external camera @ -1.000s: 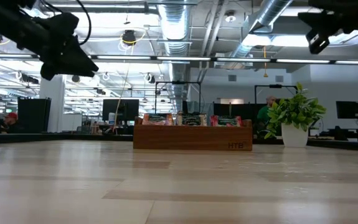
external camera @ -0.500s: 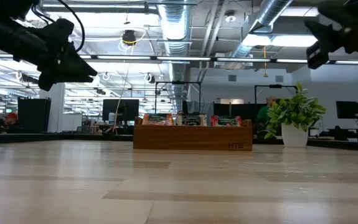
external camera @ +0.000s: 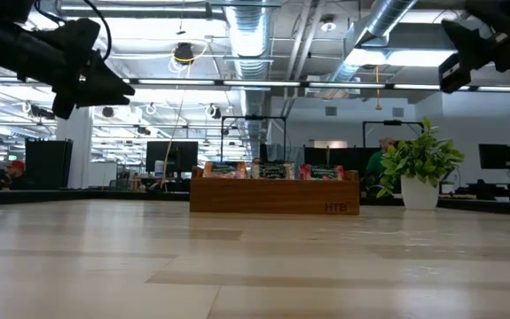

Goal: Pick & Place Tea
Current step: Return to Home Position

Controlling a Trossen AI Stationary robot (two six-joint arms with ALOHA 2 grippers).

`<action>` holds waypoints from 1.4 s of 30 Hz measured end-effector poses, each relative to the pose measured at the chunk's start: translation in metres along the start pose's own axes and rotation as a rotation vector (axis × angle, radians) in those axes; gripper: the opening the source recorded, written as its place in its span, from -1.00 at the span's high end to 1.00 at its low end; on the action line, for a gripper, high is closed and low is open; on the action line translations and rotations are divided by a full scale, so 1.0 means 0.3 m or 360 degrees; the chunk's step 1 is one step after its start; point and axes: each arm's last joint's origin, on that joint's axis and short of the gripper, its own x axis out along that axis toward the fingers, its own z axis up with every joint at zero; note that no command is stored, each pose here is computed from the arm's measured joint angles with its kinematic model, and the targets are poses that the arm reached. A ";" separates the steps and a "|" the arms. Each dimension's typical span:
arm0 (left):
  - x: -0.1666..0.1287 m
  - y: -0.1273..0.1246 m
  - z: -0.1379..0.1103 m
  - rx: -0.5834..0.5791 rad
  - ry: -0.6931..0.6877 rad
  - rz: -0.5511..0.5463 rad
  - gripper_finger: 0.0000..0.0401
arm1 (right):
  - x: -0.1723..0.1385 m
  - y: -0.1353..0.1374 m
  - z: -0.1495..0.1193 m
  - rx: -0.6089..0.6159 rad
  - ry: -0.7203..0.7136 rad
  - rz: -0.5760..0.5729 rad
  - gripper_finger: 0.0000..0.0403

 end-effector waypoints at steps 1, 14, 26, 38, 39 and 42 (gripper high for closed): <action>-0.003 0.002 0.003 0.0012 -0.0016 0.0004 0.38 | 0.000 -0.001 -0.005 0.0010 0.0022 -0.0007 0.41; 0.003 0.043 -0.116 0.0023 -0.0061 -0.0279 0.38 | -0.001 -0.001 -0.021 -0.0083 0.0113 0.0051 0.41; 0.002 0.029 -0.169 0.0010 0.0334 -0.0657 0.38 | -0.003 -0.002 -0.040 -0.0159 0.0209 0.0090 0.41; 0.015 0.039 -0.181 -0.0001 0.0338 -0.0483 0.38 | -0.006 -0.020 -0.061 -0.0236 0.0293 -0.0118 0.41; 0.015 0.038 -0.180 -0.0005 0.0329 -0.0485 0.38 | -0.006 -0.018 -0.060 -0.0250 0.0291 -0.0093 0.41; 0.014 0.027 -0.160 -0.0046 0.0244 -0.0549 0.38 | -0.004 -0.011 -0.051 -0.0301 0.0251 0.0008 0.41</action>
